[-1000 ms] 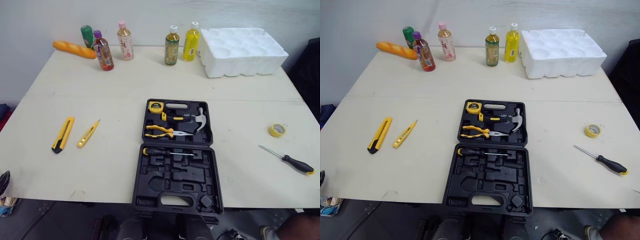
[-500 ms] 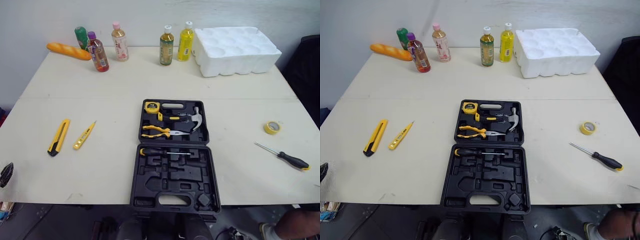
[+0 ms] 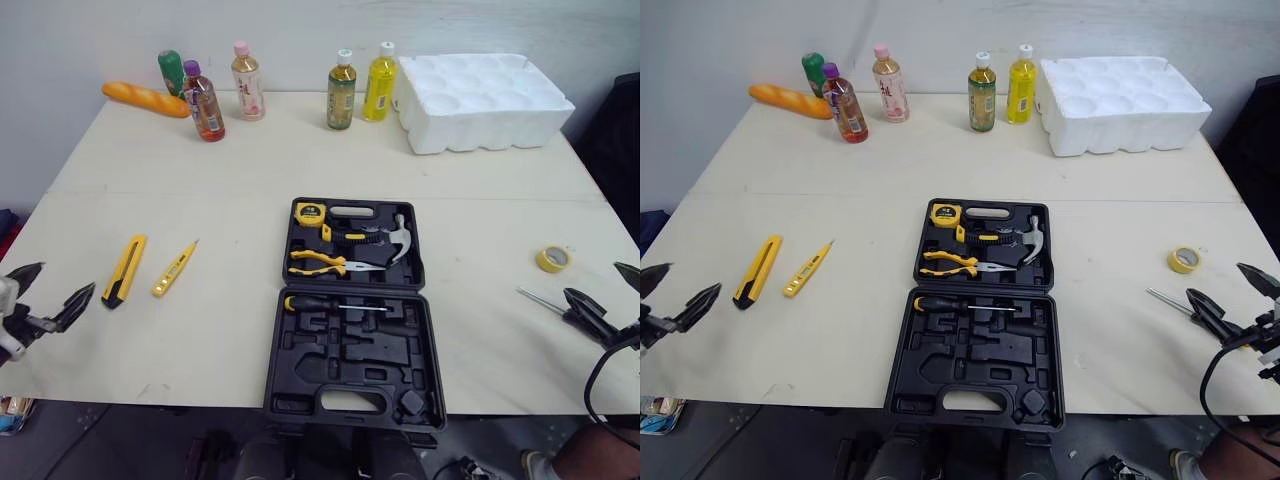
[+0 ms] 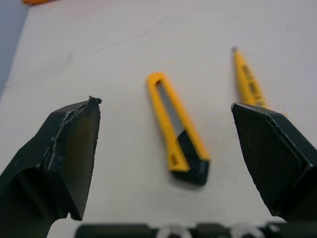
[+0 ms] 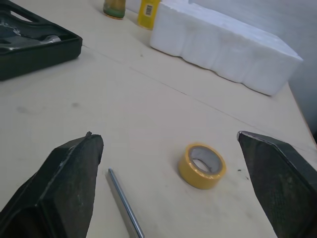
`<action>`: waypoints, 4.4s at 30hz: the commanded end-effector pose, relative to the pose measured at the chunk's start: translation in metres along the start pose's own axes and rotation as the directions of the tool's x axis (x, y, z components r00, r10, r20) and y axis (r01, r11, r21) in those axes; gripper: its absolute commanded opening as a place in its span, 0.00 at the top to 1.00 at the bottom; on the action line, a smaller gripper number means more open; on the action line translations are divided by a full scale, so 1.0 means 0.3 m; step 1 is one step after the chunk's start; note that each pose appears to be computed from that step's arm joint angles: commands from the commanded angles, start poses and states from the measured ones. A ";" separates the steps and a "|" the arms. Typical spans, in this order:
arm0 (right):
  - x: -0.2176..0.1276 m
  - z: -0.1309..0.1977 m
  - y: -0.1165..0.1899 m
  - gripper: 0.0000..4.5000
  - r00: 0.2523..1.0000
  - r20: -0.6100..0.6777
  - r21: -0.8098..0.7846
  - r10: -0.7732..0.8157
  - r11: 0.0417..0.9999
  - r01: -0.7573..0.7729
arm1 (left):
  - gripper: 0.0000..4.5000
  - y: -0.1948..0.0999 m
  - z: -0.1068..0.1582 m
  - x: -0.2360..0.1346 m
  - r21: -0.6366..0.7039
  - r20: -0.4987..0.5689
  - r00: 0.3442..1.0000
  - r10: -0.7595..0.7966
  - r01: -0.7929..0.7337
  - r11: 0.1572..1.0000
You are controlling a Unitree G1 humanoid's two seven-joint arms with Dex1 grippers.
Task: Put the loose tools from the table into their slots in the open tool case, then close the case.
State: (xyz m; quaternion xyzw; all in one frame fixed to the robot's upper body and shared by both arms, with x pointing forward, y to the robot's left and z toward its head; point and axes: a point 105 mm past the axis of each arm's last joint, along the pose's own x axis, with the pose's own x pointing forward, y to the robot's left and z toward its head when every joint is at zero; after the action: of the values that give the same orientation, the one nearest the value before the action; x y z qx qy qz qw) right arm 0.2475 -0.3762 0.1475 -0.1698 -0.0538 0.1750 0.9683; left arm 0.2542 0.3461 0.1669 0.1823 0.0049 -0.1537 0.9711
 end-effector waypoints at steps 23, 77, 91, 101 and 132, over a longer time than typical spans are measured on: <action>-0.168 -0.038 -0.115 0.00 0.759 -0.546 0.125 0.355 0.930 -0.346 | 0.01 -0.645 0.338 0.104 -0.035 0.136 0.541 -0.830 0.840 0.542; -0.015 -0.171 -0.084 0.76 0.737 -0.580 0.232 0.347 0.938 -0.259 | 0.00 -0.717 0.404 0.072 -0.015 0.143 0.420 -0.896 0.906 0.423; 0.112 0.008 -0.049 0.76 0.766 -0.396 0.142 0.506 0.858 -0.493 | 0.00 -0.661 0.363 0.128 0.076 0.095 0.510 -0.855 0.852 0.517; 0.268 0.222 0.267 0.76 0.554 -0.327 0.206 0.766 0.629 -0.749 | 0.00 -0.613 0.311 0.159 0.177 0.109 0.569 -0.815 0.796 0.579; 0.360 0.338 0.800 0.76 0.271 -0.564 0.093 0.780 0.386 -0.918 | 0.00 -0.565 0.173 0.089 0.073 0.014 0.658 -0.753 0.750 0.657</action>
State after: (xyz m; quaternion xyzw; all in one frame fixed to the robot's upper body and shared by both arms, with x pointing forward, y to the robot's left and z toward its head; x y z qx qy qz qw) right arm 0.2560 -0.0963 0.1555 -0.3121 0.3075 0.6055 0.6644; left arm 0.2286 0.1700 0.1448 0.1763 0.0698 -0.5462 0.8159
